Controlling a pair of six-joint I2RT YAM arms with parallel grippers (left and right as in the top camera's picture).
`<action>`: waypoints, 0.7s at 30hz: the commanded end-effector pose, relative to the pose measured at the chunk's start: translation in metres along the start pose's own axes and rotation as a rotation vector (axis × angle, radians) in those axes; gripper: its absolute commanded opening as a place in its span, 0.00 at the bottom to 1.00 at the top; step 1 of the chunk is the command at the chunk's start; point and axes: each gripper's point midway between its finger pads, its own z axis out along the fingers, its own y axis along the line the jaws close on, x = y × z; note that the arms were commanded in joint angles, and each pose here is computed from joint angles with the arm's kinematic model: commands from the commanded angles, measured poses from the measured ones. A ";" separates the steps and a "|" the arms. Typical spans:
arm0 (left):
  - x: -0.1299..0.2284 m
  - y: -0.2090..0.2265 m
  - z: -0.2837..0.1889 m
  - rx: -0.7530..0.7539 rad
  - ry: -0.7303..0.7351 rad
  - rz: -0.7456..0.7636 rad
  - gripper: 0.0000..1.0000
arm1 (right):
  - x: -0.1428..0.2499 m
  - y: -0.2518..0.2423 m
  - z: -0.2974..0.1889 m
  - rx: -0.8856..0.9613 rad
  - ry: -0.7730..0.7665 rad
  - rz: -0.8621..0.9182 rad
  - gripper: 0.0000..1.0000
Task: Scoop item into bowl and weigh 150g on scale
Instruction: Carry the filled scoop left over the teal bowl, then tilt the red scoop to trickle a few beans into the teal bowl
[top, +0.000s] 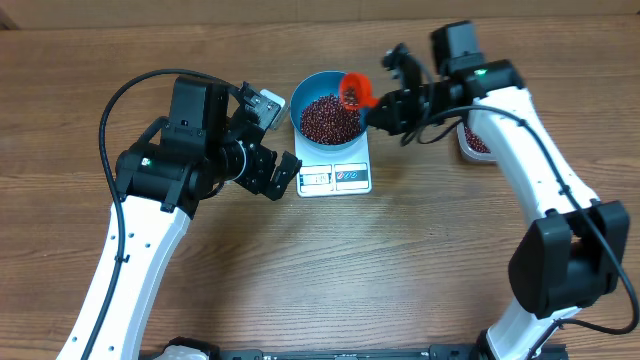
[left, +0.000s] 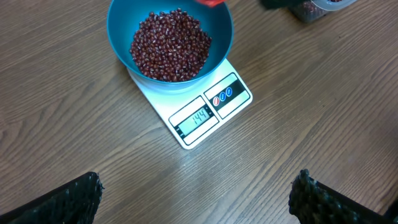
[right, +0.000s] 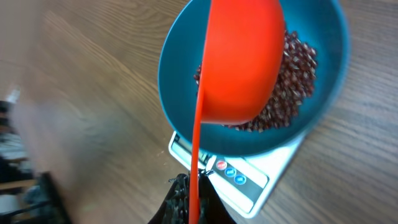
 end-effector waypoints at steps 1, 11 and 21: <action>-0.005 0.000 -0.001 0.004 -0.011 0.017 1.00 | -0.011 0.002 0.006 0.152 -0.014 -0.055 0.04; -0.005 0.000 -0.001 0.004 -0.011 0.017 0.99 | -0.019 0.006 0.023 0.482 -0.017 -0.211 0.04; -0.005 0.000 -0.001 0.004 -0.011 0.017 1.00 | -0.025 0.007 0.021 0.629 -0.034 -0.279 0.04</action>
